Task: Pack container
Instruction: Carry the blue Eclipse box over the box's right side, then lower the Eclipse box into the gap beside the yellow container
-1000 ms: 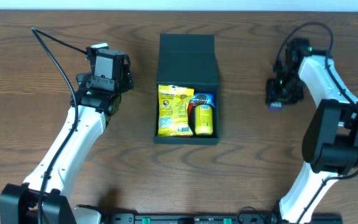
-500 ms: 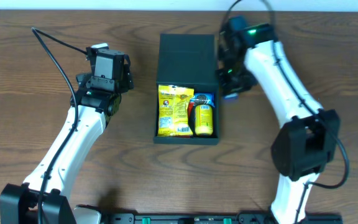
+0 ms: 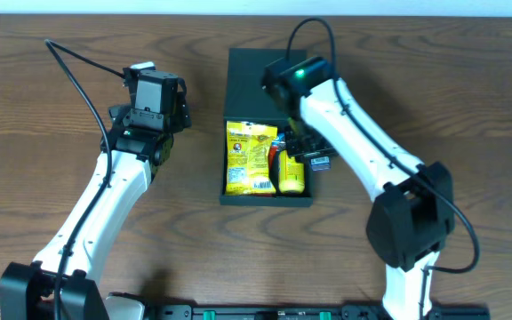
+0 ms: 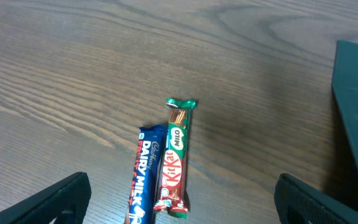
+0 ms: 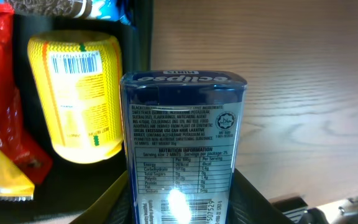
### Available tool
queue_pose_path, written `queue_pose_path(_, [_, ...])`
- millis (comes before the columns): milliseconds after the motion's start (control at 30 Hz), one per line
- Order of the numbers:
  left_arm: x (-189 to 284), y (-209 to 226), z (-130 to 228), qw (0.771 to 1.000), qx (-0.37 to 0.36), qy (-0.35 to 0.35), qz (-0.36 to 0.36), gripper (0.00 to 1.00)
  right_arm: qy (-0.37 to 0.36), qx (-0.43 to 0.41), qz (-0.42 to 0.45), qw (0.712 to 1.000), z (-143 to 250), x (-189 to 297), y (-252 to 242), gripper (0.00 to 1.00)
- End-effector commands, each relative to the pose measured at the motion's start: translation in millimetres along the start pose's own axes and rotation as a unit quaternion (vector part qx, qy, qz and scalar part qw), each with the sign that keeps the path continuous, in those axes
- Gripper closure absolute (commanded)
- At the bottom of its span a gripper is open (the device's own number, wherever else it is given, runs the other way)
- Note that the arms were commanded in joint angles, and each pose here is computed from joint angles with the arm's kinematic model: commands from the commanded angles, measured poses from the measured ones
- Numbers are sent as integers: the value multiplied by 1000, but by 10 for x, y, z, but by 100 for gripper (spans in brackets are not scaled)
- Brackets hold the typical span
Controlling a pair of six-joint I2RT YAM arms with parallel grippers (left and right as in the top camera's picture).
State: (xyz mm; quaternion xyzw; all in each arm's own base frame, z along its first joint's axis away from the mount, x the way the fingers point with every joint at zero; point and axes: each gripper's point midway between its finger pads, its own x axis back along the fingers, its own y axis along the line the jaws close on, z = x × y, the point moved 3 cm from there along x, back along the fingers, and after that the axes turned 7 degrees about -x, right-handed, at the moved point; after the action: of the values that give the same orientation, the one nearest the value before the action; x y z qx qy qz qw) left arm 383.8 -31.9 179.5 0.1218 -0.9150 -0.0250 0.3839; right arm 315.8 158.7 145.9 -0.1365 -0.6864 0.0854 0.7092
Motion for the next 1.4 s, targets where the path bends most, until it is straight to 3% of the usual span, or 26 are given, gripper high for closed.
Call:
queue_pose_path(0, [44,25,-58,1000,-3,-8,-1,5,-67,-43,48,996,54,158,21,98])
queue_pose_path(333, [44,25,-59,1000,-20,-8,-1,5,-100,-104,80,986,265,114,185,98])
queue_pose_path(700, [43,25,-54,1000,-20,-7,-1,5,-109,-113,77,985,235,-106,255,98])
queue_pose_path(733, [43,26,-52,1000,-20,-7,-1,5,-109,-112,77,985,234,-108,253,96])
queue_pose_path(767, [43,26,-49,1000,-21,-6,-2,5,-109,-111,78,985,235,-108,252,79])
queue_pose_path(833, [44,28,-34,1000,-22,-2,-2,5,-108,-105,78,985,236,-108,254,32])
queue_pose_path(900, [43,33,-19,1000,-23,1,-3,5,-107,-94,79,987,236,-108,254,7])
queue_pose_path(933, [43,34,-13,1000,-24,2,-3,5,-107,-88,80,987,236,-108,253,3])
queue_pose_path(1200, [44,33,-9,1000,-24,3,-3,5,-108,-81,85,987,232,-104,238,1])
queue_pose_path(1300, [44,33,-10,1000,-24,3,-3,5,-110,-76,92,987,232,-100,215,18])
queue_pose_path(1367, [44,33,-10,1000,-24,3,-3,5,-113,-71,97,986,227,-93,197,18])
